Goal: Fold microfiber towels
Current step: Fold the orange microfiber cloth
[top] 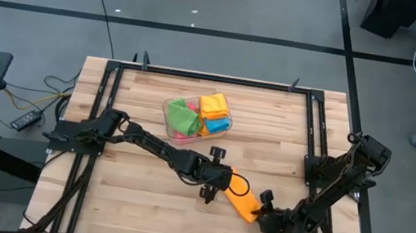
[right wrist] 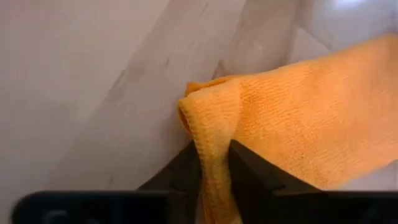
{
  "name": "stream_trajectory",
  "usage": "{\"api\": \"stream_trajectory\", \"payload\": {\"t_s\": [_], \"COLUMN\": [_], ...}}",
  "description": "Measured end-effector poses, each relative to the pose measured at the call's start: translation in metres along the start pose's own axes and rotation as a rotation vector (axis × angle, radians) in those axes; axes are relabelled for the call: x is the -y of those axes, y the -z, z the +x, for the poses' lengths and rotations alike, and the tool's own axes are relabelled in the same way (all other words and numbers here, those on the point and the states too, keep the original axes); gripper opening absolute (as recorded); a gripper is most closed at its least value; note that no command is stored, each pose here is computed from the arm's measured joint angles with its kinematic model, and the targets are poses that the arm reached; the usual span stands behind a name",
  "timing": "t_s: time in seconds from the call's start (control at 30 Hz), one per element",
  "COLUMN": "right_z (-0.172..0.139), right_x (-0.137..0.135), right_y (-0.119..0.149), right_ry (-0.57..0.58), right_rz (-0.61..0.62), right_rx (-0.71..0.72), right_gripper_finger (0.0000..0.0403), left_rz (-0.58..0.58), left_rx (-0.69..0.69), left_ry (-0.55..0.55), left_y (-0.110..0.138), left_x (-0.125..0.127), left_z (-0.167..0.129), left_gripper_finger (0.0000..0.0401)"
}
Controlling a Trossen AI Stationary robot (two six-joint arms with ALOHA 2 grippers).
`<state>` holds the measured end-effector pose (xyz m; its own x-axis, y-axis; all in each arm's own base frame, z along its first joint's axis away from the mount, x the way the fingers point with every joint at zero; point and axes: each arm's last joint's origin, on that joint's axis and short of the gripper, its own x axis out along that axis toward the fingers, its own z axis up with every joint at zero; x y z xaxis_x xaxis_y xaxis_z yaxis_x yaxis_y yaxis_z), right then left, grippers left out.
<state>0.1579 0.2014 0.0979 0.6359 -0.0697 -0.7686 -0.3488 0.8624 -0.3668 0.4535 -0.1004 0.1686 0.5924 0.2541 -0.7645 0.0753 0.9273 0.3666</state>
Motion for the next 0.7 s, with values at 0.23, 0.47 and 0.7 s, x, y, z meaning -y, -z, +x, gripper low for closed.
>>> {"api": "stream_trajectory", "payload": {"t_s": [0.23, 0.47, 0.7], "right_z": [0.003, -0.001, -0.005], "right_x": [0.004, 0.010, 0.022], "right_y": [-0.001, -0.010, -0.027], "right_ry": [-0.011, -0.067, -0.226], "right_rz": [0.015, 0.089, 0.199], "right_rx": [-0.015, -0.009, -0.016], "right_gripper_finger": [0.0028, 0.0025, 0.0024], "left_rz": [-0.008, -0.006, -0.107], "left_rx": [0.053, 0.188, 0.293], "left_ry": [0.019, 0.048, 0.047], "left_y": [-0.005, -0.018, -0.020], "left_x": [0.011, 0.035, 0.044], "left_z": [-0.005, -0.012, 0.015], "left_gripper_finger": [0.0027, 0.0021, 0.0042]}}
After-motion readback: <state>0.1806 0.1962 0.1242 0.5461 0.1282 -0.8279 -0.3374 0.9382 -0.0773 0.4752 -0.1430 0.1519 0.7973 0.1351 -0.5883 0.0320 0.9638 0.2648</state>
